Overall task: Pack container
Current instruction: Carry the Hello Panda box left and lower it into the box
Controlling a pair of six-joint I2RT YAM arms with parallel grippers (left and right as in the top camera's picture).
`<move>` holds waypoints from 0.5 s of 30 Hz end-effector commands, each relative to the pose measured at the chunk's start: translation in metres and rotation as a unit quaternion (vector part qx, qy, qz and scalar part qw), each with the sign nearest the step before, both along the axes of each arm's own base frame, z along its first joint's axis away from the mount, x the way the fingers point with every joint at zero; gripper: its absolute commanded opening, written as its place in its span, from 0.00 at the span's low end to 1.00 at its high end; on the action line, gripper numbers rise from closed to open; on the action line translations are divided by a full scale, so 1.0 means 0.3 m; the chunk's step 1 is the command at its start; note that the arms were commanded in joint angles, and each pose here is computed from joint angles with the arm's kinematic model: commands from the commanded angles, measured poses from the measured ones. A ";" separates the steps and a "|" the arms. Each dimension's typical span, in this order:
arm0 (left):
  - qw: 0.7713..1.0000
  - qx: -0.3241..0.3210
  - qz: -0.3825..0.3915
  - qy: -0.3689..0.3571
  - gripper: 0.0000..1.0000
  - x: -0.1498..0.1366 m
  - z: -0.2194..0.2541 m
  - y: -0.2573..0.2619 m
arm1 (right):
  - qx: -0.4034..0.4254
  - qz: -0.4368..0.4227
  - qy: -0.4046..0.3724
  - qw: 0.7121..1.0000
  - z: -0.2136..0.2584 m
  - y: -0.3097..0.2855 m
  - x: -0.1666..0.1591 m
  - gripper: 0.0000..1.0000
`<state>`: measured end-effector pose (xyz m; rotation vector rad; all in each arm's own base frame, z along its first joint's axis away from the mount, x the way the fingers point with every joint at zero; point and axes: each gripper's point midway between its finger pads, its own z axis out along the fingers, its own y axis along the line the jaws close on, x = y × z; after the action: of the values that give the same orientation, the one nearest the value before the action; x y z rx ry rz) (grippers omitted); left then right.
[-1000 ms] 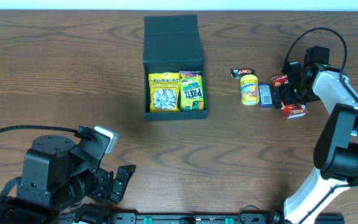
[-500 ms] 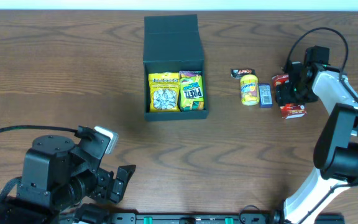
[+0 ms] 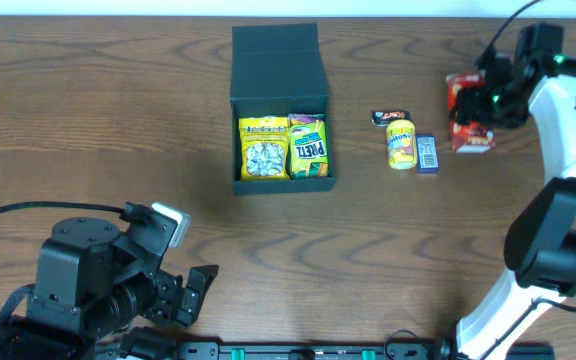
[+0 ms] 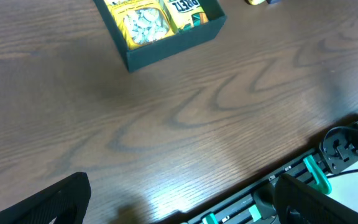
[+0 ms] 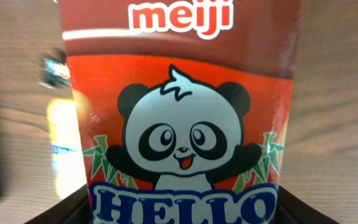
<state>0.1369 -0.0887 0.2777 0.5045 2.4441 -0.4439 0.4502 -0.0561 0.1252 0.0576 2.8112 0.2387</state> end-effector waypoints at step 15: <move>1.000 0.003 -0.007 -0.005 0.95 -0.002 0.002 -0.001 | 0.094 0.101 -0.070 0.988 0.238 0.761 0.056 0.64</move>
<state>0.1369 -0.0887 0.2777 0.5045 2.4441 -0.4439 0.4707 0.1425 0.1899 -0.2456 2.6474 0.5504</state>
